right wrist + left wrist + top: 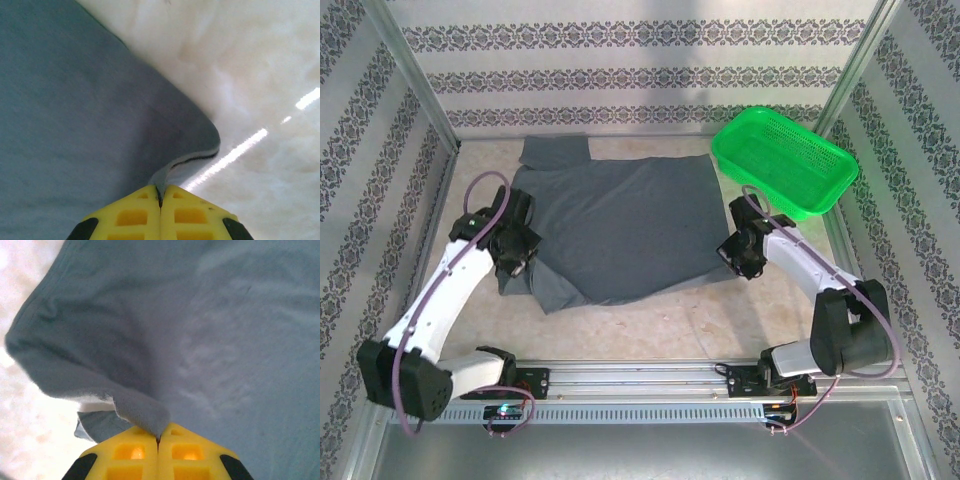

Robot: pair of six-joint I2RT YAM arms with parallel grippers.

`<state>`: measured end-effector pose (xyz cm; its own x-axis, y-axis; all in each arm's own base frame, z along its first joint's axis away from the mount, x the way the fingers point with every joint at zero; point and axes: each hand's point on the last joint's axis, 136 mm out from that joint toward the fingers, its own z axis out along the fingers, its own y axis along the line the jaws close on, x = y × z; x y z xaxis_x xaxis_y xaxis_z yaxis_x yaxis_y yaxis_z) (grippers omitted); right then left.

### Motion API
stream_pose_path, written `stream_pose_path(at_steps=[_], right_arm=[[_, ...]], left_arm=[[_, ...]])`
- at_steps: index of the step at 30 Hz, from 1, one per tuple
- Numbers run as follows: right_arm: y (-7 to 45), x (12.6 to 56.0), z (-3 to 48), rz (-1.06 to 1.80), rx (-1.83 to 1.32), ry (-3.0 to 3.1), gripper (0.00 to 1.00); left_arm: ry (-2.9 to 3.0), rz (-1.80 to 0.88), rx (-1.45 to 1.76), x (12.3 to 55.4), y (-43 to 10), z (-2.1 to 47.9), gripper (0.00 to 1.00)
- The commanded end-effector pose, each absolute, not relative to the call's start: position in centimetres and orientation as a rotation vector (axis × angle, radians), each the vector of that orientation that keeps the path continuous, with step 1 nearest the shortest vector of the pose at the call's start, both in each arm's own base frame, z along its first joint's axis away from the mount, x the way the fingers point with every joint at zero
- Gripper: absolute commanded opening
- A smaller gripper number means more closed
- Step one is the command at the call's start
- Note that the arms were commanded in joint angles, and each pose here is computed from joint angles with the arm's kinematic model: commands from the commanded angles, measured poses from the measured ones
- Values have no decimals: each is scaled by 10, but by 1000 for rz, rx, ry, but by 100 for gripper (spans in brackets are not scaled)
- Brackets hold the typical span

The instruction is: Fold and stack the t-shirts

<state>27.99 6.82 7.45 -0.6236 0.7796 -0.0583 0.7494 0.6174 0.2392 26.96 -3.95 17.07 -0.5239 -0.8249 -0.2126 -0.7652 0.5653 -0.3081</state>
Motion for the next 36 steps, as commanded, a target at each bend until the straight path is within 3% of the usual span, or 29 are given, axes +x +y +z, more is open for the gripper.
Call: stream_pose_path(at_steps=[1,11,36], right_arm=[[73,305,87,356,1315,2652,0],[65,355,88,314,1330,2638,0],[59,401,72,185,1270,2669,0]], left_arm=[[2440,-288,-1164,309,-30,184,0],[2383,-232,-1095,365,11,189,0],[2397,-113,-1086,407,44,167,0]])
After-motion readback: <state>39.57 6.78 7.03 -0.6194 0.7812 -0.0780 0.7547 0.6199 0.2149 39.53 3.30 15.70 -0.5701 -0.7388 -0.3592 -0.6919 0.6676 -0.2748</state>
